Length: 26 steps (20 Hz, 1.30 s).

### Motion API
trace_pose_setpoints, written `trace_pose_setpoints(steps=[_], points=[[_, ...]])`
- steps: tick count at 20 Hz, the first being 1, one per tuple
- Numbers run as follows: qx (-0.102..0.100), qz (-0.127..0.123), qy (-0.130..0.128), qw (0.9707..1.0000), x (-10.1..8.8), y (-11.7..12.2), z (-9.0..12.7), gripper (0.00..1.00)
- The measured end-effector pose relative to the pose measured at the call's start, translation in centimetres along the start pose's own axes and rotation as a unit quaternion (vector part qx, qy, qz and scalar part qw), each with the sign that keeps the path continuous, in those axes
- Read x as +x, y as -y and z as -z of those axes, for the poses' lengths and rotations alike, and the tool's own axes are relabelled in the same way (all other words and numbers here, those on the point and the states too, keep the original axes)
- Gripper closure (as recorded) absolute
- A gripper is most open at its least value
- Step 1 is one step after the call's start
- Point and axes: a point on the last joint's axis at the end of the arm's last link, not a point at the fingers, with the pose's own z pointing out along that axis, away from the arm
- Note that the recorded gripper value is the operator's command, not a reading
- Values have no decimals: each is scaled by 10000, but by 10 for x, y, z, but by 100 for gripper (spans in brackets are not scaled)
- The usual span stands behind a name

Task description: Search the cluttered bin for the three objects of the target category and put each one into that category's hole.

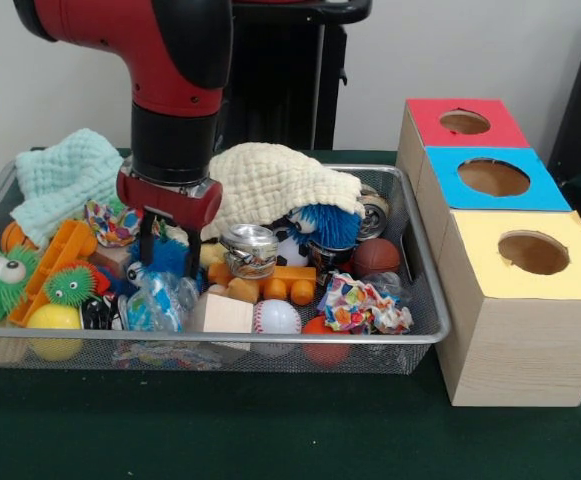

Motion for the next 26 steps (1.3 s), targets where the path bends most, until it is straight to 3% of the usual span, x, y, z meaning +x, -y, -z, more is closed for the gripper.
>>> trace_pose_setpoints(steps=[26], points=[[-4,89,0,10000,-2,-11,-7,0]])
